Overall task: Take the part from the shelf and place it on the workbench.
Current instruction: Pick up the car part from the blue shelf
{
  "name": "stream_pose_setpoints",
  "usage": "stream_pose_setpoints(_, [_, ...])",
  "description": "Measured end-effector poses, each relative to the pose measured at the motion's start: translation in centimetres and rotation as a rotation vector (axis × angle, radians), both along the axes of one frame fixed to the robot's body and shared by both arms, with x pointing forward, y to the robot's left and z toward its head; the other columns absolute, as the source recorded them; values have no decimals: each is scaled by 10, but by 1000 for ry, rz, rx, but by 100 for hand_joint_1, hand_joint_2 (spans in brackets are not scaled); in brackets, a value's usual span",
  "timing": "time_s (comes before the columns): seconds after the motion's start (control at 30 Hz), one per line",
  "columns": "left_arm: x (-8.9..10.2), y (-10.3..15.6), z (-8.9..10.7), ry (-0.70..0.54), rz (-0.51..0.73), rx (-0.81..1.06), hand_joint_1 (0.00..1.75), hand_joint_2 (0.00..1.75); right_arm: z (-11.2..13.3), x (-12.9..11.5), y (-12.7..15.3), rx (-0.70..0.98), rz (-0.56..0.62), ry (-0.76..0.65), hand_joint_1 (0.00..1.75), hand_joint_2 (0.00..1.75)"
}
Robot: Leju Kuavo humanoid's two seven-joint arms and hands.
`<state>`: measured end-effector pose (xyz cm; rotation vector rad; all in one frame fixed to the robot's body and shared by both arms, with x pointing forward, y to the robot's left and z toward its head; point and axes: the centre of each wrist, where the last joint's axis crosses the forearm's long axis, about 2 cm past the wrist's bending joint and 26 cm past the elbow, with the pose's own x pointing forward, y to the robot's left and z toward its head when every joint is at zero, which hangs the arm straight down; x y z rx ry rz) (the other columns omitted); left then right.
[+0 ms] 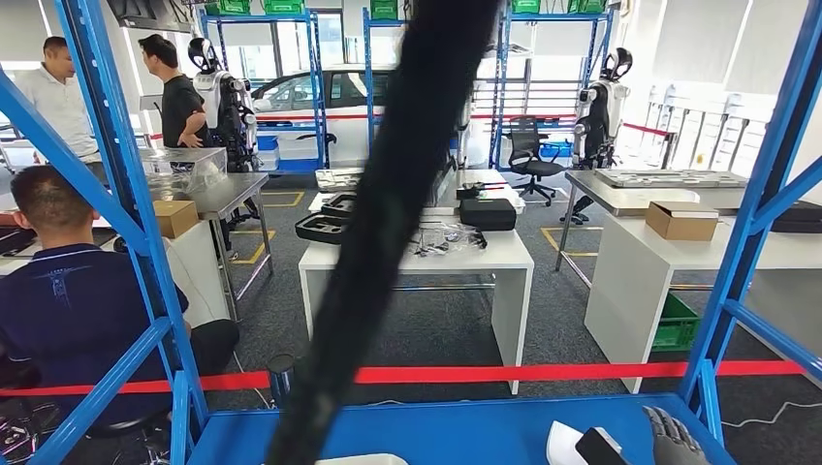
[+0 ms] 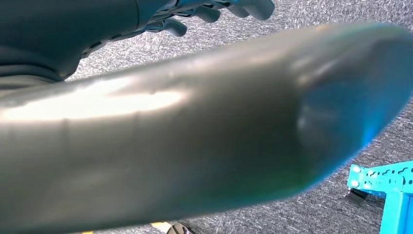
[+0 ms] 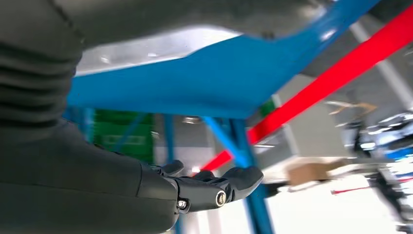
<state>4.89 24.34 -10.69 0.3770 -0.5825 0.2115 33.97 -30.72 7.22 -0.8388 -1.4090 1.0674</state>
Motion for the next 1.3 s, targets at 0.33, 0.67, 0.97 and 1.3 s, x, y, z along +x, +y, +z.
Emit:
stream_pose_setpoints(0.33, [-1, 0, 0, 11, -2, 5, 0, 0, -11, -31, -4, 104, -234, -11, 0, 175])
stream_pose_setpoints(0.67, [-1, 0, 0, 2, -14, 9, 0, 0, -15, -39, -2, 132, -257, 14, 0, 175])
stream_pose_setpoints(0.97, [-1, 0, 0, 6, -16, 8, 0, 0, -15, -40, 0, 137, -246, 29, 0, 175])
stream_pose_setpoints(1.3, [-1, 0, 0, 15, -13, 5, 0, 0, -13, -38, 0, 141, -229, 44, 0, 175])
